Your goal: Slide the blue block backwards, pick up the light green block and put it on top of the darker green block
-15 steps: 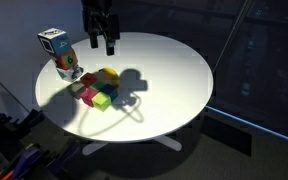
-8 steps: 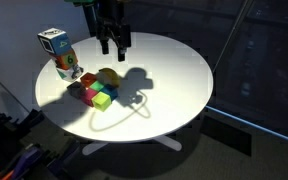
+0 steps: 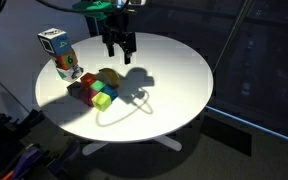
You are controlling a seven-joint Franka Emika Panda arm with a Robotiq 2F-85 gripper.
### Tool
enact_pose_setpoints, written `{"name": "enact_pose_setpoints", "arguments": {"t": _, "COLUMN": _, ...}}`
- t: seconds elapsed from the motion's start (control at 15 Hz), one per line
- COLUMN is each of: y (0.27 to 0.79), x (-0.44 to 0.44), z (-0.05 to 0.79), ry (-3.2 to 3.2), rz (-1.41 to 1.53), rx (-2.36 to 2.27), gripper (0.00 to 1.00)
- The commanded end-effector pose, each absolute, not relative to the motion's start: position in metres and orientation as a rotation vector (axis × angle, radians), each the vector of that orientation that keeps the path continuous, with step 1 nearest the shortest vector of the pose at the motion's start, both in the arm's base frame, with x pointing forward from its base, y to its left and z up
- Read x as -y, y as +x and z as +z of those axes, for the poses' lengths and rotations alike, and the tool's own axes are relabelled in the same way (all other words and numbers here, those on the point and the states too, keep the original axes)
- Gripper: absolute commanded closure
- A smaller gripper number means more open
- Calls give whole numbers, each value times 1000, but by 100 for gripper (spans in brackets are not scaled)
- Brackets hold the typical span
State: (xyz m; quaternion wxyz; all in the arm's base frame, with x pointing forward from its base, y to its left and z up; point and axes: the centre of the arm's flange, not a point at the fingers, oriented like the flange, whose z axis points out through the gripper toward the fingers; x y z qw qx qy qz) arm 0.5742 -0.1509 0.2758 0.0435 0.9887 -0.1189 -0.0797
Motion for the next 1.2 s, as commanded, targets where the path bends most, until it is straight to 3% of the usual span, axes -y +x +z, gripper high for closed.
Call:
{"name": "enact_pose_setpoints", "arguments": {"t": 0.0, "y": 582, "x": 152, "z": 271, "ry": 3093, "rz": -217, "rx": 333, "gripper": 0}}
{"name": "enact_pose_setpoints", "arguments": {"t": 1.13, "y": 577, "x": 149, "z": 249, "ry": 3078, "rz": -270, "rx": 345, "gripper": 0}}
